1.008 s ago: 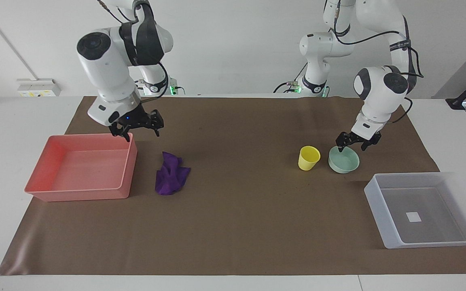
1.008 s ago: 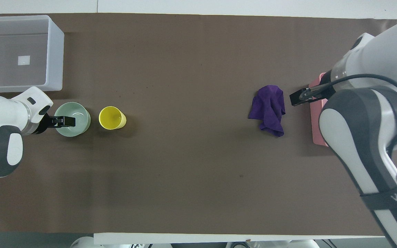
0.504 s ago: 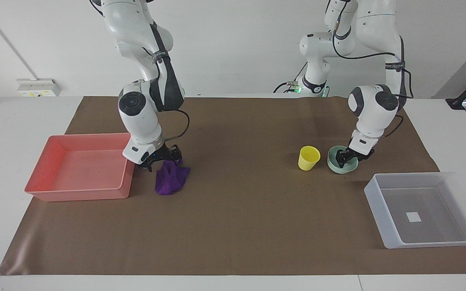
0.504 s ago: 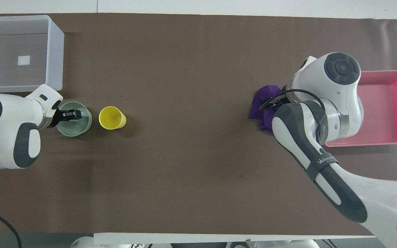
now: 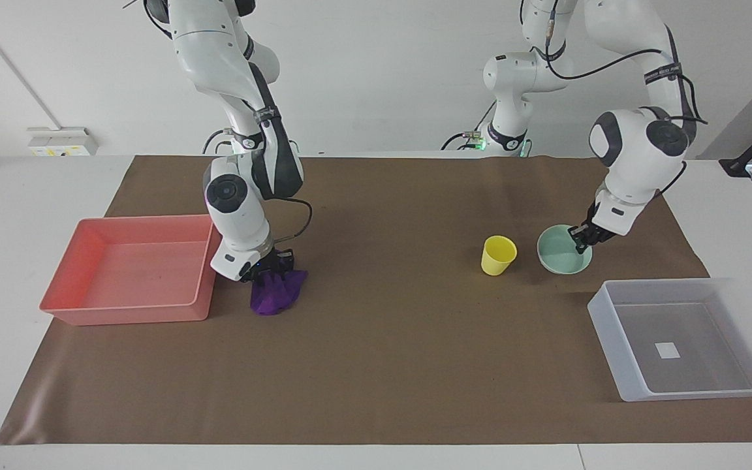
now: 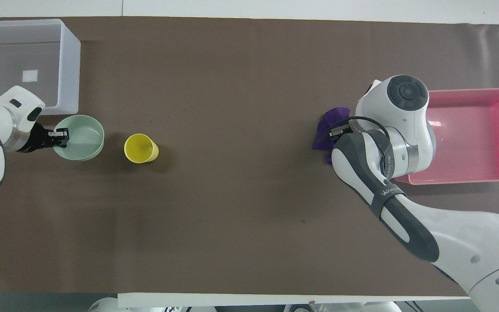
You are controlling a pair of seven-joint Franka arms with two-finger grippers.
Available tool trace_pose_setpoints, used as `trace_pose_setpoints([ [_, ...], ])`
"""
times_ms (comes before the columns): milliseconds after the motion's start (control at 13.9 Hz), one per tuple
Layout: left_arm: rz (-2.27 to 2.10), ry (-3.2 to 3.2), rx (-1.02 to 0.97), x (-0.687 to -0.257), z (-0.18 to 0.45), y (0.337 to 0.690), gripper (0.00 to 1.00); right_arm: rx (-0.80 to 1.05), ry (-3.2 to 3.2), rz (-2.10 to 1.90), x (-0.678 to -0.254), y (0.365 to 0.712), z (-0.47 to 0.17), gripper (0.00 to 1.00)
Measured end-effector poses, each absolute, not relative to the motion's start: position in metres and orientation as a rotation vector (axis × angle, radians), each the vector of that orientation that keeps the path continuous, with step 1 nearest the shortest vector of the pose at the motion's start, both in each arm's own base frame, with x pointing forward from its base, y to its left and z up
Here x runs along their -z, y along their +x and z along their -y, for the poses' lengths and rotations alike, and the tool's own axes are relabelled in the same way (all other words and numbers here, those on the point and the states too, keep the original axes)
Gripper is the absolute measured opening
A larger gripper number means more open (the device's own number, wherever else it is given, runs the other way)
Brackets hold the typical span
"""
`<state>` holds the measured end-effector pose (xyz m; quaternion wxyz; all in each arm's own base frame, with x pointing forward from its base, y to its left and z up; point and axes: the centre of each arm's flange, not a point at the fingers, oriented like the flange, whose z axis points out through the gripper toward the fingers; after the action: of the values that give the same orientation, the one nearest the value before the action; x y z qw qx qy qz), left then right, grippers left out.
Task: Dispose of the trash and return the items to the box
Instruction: 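Place the bowl in the white box while the right gripper lifts the cloth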
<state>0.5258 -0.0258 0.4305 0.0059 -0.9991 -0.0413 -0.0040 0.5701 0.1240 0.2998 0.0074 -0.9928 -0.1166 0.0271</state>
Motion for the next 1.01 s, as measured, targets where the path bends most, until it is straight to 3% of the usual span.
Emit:
trace_pose_setpoints([
  [216,0.226,-3.147,0.108,-0.526,0.004,0.539,0.03,-0.093,-3.104,0.366,-0.304,0.57,-0.124,0.13],
  [360,0.422,-3.213,0.238,-0.531,-0.035,0.564,0.03,-0.111,-3.104,0.367,-0.319,0.57,-0.124,0.08],
  [720,0.638,-3.194,0.282,-0.408,-0.112,0.679,0.03,-0.155,-3.097,0.377,-0.415,0.573,-0.107,0.08],
  [1008,0.651,-3.168,0.376,-0.33,-0.119,0.722,0.03,-0.142,-3.085,0.418,-0.484,0.581,-0.021,0.08],
])
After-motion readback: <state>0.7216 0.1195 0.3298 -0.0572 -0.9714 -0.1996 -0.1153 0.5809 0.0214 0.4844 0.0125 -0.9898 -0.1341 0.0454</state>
